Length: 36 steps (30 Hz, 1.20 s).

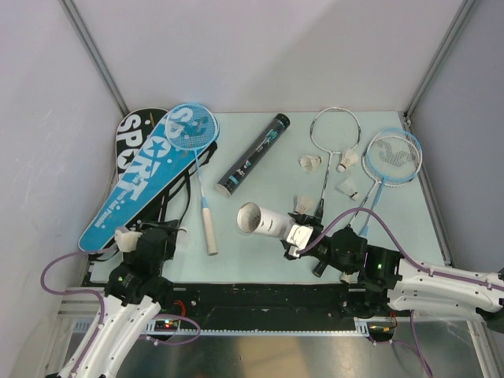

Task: Pack up the badminton gear
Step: Pick up the shuttlecock at the center of the board.

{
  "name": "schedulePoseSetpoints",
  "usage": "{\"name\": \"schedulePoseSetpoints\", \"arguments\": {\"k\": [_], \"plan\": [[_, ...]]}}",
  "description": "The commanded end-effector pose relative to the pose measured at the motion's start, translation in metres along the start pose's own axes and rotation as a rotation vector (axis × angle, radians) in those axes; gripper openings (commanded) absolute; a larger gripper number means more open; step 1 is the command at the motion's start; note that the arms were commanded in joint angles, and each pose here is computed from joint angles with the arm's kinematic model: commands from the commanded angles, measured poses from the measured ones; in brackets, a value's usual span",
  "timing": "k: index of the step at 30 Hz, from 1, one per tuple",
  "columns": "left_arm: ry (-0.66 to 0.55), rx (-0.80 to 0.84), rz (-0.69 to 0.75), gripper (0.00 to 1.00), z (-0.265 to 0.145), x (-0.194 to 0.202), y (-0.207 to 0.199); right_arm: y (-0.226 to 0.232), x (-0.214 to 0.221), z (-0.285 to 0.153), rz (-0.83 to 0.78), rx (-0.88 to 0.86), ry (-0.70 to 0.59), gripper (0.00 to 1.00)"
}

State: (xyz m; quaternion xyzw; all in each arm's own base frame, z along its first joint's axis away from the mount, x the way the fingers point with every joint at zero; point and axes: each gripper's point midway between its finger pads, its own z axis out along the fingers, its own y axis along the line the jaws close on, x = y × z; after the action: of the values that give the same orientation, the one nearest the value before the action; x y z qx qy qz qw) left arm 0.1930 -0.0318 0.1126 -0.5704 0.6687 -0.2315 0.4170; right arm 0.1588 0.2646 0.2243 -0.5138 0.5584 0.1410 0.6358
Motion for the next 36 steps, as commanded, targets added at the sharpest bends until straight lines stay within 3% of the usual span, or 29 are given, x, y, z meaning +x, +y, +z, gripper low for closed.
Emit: {"name": "schedulePoseSetpoints", "arguments": {"k": [1, 16, 36], "plan": [[-0.085, -0.071, 0.042, 0.67, -0.001, -0.017, 0.017, -0.011, -0.025, 0.0, 0.011, 0.036, -0.091, 0.47], [-0.061, -0.184, -0.012, 0.65, 0.012, -0.004, 0.042, -0.013, -0.027, -0.003, 0.012, 0.04, -0.098, 0.47], [-0.164, -0.152, 0.035, 0.41, 0.035, -0.012, 0.036, -0.01, -0.026, -0.001, 0.012, 0.031, -0.095, 0.47]]}}
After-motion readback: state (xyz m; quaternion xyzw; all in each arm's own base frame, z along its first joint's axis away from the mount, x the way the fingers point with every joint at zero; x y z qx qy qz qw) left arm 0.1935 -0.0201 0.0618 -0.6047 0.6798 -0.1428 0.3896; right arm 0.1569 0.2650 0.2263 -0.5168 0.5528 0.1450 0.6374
